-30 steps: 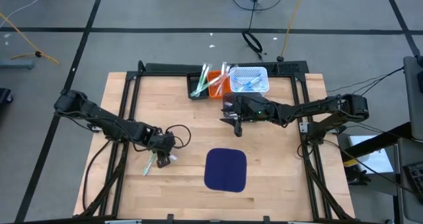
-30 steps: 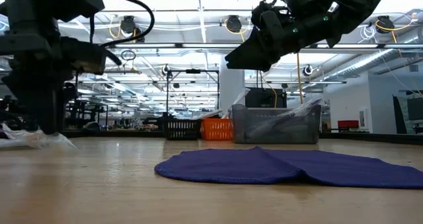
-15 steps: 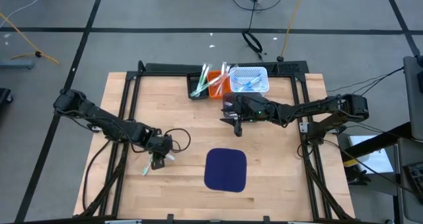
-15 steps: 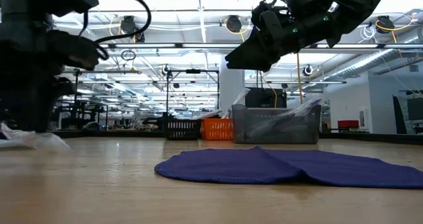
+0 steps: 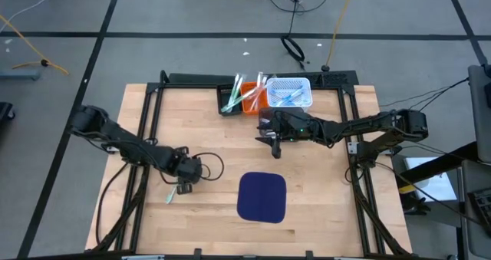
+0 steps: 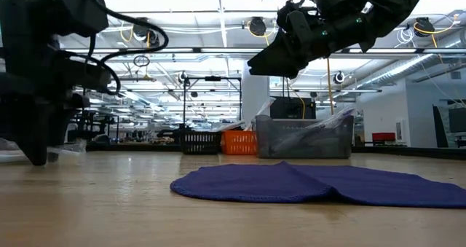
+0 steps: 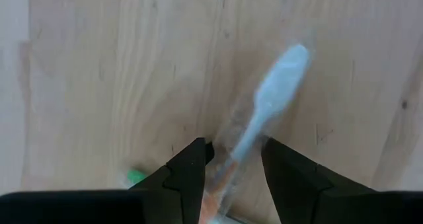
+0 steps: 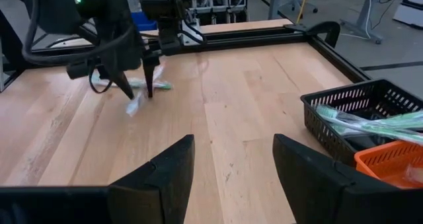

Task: Pick & Place Toothbrushes
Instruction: Put the orange toothbrush into the orange basket

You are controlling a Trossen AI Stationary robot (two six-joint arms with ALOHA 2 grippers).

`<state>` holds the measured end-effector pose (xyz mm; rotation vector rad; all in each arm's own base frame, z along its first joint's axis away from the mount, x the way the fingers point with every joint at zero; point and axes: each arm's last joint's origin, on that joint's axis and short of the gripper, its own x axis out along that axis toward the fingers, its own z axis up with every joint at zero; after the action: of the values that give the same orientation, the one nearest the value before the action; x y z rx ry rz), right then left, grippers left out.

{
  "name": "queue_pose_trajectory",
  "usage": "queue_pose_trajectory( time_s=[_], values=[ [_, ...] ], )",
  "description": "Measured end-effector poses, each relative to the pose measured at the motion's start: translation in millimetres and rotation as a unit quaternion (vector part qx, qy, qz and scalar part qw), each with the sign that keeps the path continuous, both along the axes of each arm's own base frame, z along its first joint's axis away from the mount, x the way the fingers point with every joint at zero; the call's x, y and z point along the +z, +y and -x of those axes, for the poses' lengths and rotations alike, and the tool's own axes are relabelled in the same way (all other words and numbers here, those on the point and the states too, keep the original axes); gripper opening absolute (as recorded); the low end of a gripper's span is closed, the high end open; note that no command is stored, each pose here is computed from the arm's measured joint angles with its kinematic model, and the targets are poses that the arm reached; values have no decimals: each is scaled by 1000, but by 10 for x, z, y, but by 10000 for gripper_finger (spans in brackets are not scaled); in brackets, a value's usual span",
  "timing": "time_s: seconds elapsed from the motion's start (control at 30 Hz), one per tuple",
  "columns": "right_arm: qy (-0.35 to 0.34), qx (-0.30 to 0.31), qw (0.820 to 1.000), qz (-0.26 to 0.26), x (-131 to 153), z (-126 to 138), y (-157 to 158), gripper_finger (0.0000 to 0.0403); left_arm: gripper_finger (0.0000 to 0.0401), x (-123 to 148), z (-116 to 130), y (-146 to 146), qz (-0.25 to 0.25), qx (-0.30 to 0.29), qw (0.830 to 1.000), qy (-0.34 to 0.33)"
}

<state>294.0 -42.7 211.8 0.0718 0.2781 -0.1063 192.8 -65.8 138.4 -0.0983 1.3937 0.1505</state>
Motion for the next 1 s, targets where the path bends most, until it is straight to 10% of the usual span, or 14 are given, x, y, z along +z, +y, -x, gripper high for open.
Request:
queue_pose_trajectory(
  time_s=[0.3, 0.63, 1.0],
  values=[
    [0, 0, 1000, 0, 0, 0, 0, 196, 15, 55, -61, 12, -27, 6, 1000, -9],
    [0, 4, 1000, -1, 2, -2, 11, 196, 13, 614, -335, 125, -109, 58, 984, -127],
    [-64, 16, 998, -8, 121, -32, 28, 196, 12, 1127, -831, 320, -167, 39, 922, -346]
  ],
)
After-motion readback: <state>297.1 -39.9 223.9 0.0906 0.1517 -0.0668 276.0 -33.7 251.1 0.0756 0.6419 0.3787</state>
